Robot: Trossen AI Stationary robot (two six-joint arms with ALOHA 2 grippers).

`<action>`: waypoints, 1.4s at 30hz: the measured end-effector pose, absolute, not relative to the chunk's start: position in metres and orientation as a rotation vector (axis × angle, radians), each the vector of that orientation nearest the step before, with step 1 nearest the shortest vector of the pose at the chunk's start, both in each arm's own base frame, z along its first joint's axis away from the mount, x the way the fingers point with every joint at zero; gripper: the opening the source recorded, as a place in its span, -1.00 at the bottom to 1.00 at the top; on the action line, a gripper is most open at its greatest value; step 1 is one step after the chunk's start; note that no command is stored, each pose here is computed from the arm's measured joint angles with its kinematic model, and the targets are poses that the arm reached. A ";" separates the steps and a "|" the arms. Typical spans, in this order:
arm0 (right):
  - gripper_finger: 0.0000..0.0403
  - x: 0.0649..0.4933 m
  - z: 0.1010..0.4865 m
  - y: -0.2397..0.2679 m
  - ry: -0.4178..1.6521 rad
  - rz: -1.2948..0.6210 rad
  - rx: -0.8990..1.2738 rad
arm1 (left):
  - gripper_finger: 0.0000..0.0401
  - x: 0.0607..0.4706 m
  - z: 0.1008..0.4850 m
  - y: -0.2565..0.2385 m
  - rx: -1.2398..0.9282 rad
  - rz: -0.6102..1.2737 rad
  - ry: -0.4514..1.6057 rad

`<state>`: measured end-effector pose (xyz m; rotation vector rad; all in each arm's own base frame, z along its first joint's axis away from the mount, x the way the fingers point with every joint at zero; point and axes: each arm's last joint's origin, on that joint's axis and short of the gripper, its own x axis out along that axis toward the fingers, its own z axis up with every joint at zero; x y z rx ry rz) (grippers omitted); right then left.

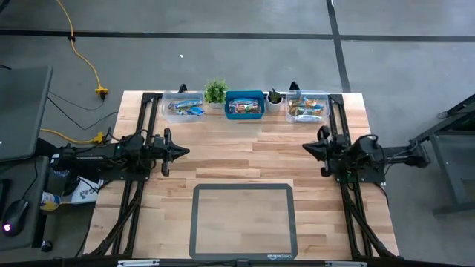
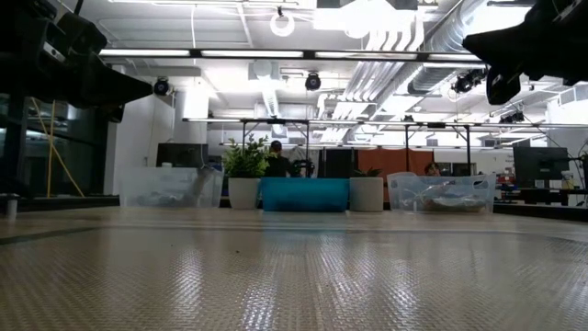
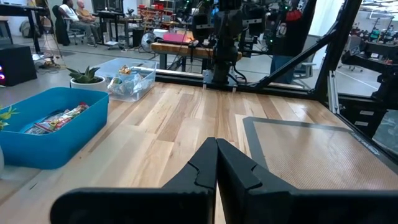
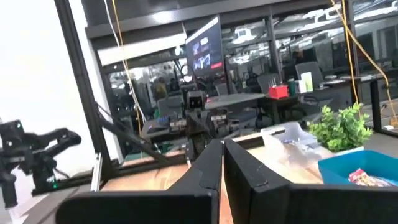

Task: Pick and place Granola Bars by type
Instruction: Return to Home Position

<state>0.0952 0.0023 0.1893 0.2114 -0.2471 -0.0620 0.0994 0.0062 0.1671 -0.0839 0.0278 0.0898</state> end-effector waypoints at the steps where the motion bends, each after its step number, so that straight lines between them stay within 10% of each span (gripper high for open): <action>1: -1.00 0.096 0.188 0.002 -0.231 -0.061 0.210 | -0.99 0.099 0.167 0.006 -0.084 0.089 0.028; 42: -1.00 0.099 0.167 0.002 -0.003 0.016 0.104 | -0.99 0.099 0.167 0.006 -0.084 0.090 0.028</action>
